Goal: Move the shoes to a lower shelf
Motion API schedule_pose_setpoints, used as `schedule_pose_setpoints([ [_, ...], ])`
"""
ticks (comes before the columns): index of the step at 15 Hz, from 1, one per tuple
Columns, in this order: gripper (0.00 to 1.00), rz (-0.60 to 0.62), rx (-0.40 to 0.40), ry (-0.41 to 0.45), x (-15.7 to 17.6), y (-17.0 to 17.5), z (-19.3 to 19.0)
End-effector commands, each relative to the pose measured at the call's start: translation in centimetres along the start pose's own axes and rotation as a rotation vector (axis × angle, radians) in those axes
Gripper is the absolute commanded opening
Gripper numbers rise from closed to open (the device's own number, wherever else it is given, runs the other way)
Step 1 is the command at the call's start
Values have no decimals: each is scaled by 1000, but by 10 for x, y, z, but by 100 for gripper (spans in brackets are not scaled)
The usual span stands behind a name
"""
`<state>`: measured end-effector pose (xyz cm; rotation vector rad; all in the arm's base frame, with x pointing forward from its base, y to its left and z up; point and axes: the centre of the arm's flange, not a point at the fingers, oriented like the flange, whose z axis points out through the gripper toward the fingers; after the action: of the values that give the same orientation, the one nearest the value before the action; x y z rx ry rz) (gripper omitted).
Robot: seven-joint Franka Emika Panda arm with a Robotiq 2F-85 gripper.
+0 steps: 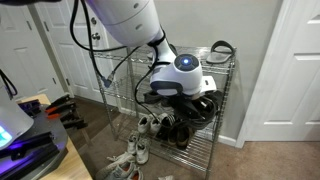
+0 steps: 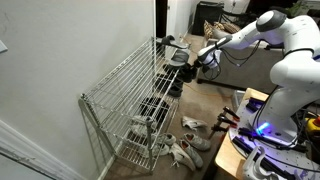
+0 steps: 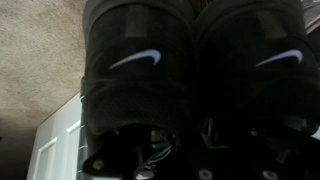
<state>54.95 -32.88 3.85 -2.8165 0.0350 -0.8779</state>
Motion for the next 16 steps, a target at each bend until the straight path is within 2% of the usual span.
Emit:
schedule_pose_setpoints([
  [1, 4, -41, -12, 55, 27, -9, 6],
  [10, 4, -102, -49, 95, 82, -17, 24],
  [16, 4, -96, -85, 120, 87, -10, 32],
])
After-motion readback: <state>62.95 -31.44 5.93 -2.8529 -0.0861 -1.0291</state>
